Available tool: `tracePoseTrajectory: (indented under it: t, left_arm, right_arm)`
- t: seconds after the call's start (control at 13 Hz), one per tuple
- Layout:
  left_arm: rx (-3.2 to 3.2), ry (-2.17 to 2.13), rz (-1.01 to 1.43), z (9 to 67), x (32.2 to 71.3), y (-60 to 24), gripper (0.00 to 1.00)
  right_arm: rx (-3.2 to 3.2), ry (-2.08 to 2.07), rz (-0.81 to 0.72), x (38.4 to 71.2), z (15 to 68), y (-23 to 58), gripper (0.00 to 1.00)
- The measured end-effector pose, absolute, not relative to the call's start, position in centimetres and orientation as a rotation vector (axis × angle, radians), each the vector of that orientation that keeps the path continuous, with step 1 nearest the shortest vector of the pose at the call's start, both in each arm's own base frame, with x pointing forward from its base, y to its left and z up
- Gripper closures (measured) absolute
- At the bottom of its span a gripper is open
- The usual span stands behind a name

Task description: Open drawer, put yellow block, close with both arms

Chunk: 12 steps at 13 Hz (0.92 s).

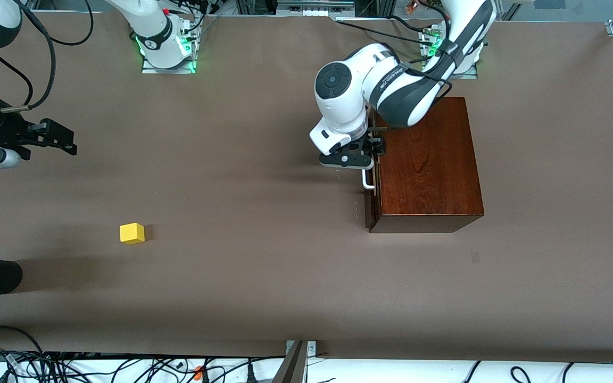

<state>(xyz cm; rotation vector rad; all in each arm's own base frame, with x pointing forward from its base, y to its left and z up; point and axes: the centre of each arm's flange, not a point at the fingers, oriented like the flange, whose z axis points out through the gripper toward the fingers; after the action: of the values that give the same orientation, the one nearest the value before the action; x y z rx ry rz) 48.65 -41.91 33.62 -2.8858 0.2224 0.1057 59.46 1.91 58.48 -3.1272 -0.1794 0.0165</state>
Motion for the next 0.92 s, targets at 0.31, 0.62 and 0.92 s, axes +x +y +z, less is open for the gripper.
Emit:
tracePoseTrajectory:
  t: [0.31, 0.62, 0.92]
  left_arm:
    - [-2.868, 0.246, 0.127, 32.1, 48.0, -42.6, 0.00]
    - [-2.839, 0.270, 0.124, 30.7, 47.7, -42.8, 0.00]
    - [-2.853, 0.262, 0.115, 30.0, 47.7, -43.0, 0.00]
  right_arm:
    - [-3.127, -0.178, 0.017, 59.5, 58.5, 1.9, 0.00]
    - [-3.127, -0.178, 0.018, 59.5, 58.5, 1.9, 0.00]
    - [-3.127, -0.178, 0.019, 59.4, 58.5, 1.9, 0.00]
